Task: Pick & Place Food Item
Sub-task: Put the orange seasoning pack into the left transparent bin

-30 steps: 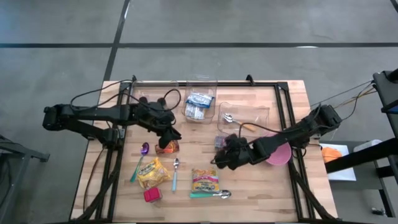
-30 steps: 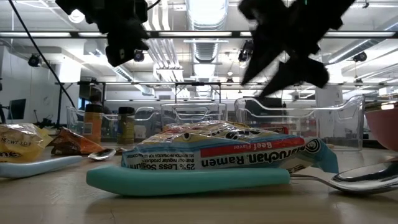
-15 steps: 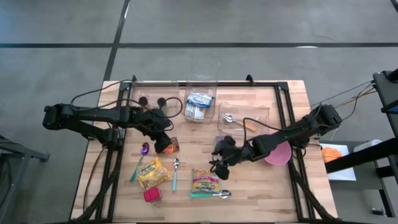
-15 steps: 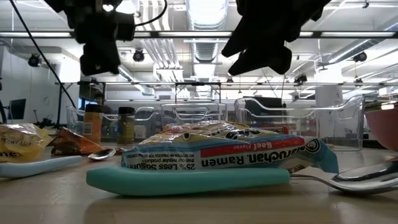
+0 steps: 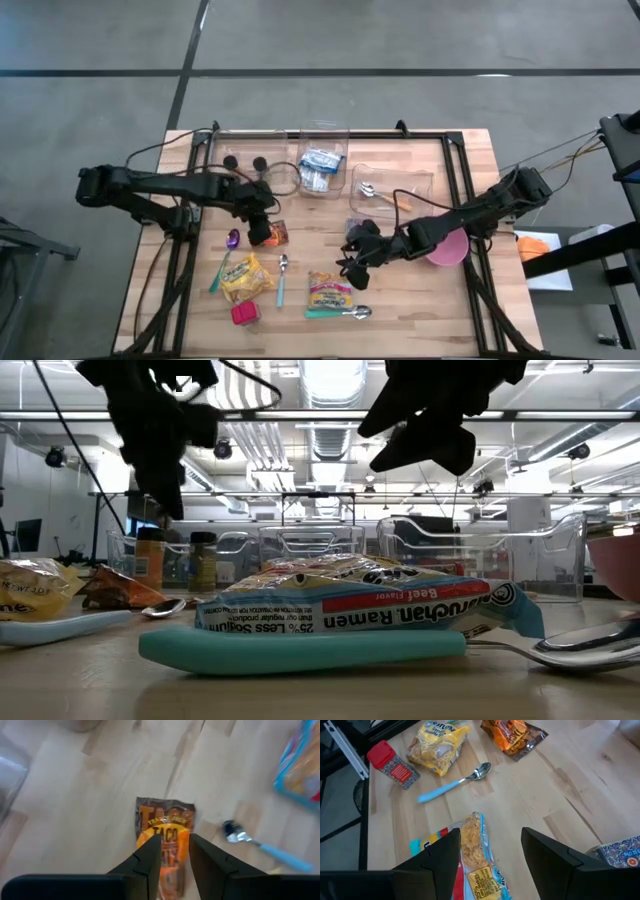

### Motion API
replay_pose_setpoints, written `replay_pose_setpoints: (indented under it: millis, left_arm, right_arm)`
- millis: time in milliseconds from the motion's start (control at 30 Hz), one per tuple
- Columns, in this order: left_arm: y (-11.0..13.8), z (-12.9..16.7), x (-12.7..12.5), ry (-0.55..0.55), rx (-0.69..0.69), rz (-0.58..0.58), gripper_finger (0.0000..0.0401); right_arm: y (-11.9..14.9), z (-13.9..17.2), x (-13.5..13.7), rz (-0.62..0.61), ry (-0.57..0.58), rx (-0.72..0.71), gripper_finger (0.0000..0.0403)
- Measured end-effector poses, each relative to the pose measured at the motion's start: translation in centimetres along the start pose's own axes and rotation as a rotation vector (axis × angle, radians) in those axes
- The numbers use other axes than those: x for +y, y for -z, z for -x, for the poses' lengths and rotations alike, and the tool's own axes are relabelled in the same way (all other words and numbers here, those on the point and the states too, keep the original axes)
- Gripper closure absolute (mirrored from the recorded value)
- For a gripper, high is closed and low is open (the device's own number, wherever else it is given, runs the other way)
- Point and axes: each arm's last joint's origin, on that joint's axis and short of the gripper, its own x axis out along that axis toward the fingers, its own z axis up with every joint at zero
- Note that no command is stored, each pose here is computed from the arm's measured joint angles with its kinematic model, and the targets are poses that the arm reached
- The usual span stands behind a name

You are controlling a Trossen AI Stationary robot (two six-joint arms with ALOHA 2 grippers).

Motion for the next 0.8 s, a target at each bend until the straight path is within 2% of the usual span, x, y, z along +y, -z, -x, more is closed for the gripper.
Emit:
replay_pose_setpoints:
  millis: [167, 333, 400, 533, 800]
  left_arm:
    - [-0.4, -3.0, -0.1, -0.026, 0.107, -0.084, 0.0238]
    - [-0.5, -5.3, 0.2, -0.048, 0.180, -0.124, 0.0166]
    - [-0.6, -5.9, 0.6, -0.056, 0.205, -0.124, 0.0149]
    - [-1.0, -6.7, 1.3, 0.025, 0.225, -0.114, 0.0143]
    - [-1.8, -7.5, 2.7, 0.104, 0.208, -0.122, 0.0169]
  right_arm:
    - [-0.1, 0.4, 0.1, 0.000, -0.007, -0.005, 0.0197]
    - [-0.1, 0.9, 0.4, 0.005, -0.022, -0.008, 0.0197]
    - [0.0, 1.0, 0.5, 0.008, -0.026, -0.007, 0.0197]
    - [0.2, 1.3, 0.8, 0.016, -0.036, -0.003, 0.0197]
    - [0.8, 1.9, 1.5, 0.032, -0.058, 0.009, 0.0197]
